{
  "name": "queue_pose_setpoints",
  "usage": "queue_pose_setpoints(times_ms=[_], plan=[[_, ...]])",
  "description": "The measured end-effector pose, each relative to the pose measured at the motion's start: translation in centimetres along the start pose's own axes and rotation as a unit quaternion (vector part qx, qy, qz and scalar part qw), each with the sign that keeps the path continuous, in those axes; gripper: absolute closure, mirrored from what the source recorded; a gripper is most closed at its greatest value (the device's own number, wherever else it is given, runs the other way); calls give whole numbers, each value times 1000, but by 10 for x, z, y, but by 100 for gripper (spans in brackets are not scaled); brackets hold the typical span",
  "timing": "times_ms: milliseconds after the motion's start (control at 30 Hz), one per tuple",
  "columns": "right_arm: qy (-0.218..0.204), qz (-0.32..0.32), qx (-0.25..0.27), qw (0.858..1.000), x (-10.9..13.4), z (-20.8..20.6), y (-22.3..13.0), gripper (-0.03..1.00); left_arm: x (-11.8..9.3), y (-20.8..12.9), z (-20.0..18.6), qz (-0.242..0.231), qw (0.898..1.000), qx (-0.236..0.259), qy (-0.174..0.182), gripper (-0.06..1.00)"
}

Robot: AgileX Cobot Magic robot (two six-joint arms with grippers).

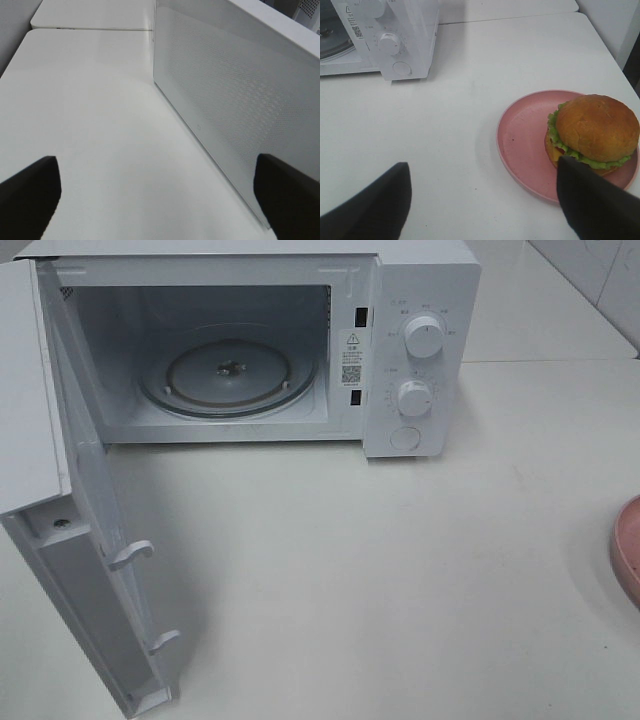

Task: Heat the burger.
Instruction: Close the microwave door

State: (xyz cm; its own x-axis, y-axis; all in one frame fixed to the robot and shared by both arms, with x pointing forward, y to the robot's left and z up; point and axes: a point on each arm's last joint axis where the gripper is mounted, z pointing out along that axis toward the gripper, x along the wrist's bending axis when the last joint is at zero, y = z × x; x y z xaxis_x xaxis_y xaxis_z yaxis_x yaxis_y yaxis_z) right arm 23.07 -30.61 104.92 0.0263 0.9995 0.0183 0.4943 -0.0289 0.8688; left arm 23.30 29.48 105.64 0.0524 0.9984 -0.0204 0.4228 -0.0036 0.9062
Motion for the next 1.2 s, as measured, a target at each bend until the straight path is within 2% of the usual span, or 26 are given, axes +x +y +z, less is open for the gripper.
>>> queue_pose_setpoints(times_ms=[167, 267, 300, 367, 400, 433, 467, 500, 533, 567, 600, 633, 667, 700, 867, 933, 1033, 1067, 1133, 1200], plan=[[0, 0, 0, 1000, 0, 0, 0, 20, 0, 13, -1, 0, 1000, -21, 1, 1], [0, 0, 0, 1000, 0, 0, 0, 20, 2, 22, 9, -2, 1000, -16, 4, 11], [0, 0, 0, 1000, 0, 0, 0, 20, 2, 22, 9, -2, 1000, -16, 4, 11], [0, 0, 0, 1000, 0, 0, 0, 20, 3, 28, 15, -1, 1000, -15, 7, 27], [0, 0, 0, 1000, 0, 0, 0, 20, 3, 28, 15, -1, 1000, -15, 7, 27], [0, 0, 0, 1000, 0, 0, 0, 20, 3, 31, 19, -1, 1000, -19, 8, 40], [0, 0, 0, 1000, 0, 0, 0, 20, 4, 32, 25, -2, 1000, -18, 9, 48], [0, 0, 0, 1000, 0, 0, 0, 20, 4, 32, 25, -2, 1000, -18, 9, 48], [0, 0, 0, 1000, 0, 0, 0, 20, 4, 32, 29, -3, 1000, -16, 9, 64], [0, 0, 0, 1000, 0, 0, 0, 20, 4, 32, 29, -3, 1000, -16, 9, 64], [0, 0, 0, 1000, 0, 0, 0, 20, 5, 31, 37, -4, 1000, -9, 10, 82], [0, 0, 0, 1000, 0, 0, 0, 20, 5, 30, 42, -5, 1000, -6, 10, 88], [0, 0, 0, 1000, 0, 0, 0, 20, 5, 30, 42, -5, 1000, -6, 10, 88], [0, 0, 0, 1000, 0, 0, 0, 20, 6, 29, 50, -6, 1000, -5, 12, 94], [0, 0, 0, 1000, 0, 0, 0, 20, 9, 23, 77, -9, 1000, -21, 17, 94], [0, 0, 0, 1000, 0, 0, 0, 20, 10, 19, 92, -15, 999, -42, 20, 94], [0, 0, 0, 1000, 0, 0, 0, 20, 11, 17, 96, -19, 999, -47, 20, 94], [0, 0, 0, 1000, 0, 0, 0, 20, 12, 16, 104, -26, 997, -71, 22, 94], [0, 0, 0, 1000, 0, 0, 0, 20, 13, 15, 108, -29, 996, -77, 24, 94], [0, 0, 0, 1000, 0, 0, 0, 20, 16, 15, 122, -31, 991, -123, 33, 94]])
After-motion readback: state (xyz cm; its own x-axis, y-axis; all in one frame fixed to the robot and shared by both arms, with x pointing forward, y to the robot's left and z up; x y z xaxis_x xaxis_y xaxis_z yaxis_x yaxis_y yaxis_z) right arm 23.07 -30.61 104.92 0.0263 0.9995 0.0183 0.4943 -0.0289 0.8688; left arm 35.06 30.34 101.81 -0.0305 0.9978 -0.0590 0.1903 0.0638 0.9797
